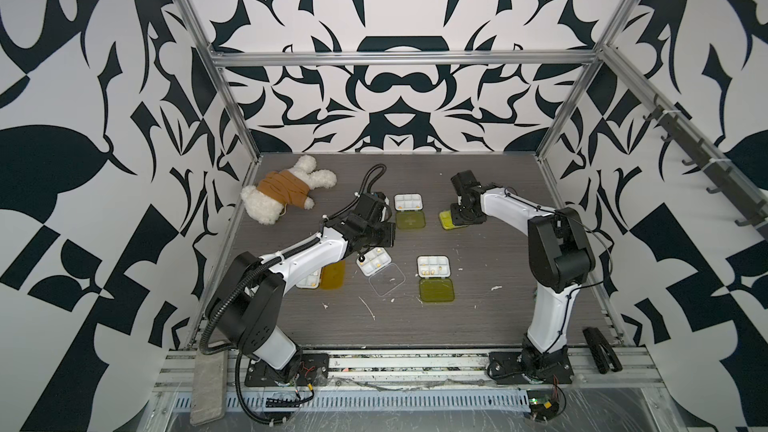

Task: Close pillboxes
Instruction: Adjust the pillbox at the center of the board.

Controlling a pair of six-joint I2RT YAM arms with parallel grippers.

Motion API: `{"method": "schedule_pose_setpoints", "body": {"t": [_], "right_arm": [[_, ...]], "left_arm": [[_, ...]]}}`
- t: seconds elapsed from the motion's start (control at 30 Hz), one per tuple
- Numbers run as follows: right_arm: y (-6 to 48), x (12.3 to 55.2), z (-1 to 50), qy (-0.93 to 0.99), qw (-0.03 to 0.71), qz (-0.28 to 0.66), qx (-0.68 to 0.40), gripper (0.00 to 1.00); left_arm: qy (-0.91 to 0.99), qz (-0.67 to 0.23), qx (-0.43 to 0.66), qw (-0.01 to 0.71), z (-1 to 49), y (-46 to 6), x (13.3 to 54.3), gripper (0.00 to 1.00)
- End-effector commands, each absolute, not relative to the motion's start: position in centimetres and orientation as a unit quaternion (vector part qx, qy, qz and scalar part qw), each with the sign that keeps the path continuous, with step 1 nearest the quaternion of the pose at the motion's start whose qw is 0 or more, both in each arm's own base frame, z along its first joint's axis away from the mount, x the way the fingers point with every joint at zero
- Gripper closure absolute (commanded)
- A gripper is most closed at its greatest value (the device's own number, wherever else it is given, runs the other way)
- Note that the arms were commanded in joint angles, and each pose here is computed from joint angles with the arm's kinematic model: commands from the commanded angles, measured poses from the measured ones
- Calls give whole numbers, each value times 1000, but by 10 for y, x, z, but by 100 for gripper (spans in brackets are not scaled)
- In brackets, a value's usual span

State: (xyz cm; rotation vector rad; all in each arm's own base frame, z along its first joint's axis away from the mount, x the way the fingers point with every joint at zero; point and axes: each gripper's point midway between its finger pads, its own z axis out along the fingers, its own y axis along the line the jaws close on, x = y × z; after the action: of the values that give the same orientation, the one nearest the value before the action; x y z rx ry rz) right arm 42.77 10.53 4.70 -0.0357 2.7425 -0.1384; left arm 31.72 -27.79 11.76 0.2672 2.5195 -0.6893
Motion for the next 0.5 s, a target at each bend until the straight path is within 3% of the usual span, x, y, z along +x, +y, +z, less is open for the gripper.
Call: {"method": "schedule_pose_setpoints", "body": {"t": [0.0,0.47], "right_arm": [[100,416,34,982,179,-59,-15,56],[99,403,16,986,158,-56,-9,58]], "left_arm": [[928,-253,100,254,120,-278,319,97],[928,-259,100,248,119,-279,317,97]]}}
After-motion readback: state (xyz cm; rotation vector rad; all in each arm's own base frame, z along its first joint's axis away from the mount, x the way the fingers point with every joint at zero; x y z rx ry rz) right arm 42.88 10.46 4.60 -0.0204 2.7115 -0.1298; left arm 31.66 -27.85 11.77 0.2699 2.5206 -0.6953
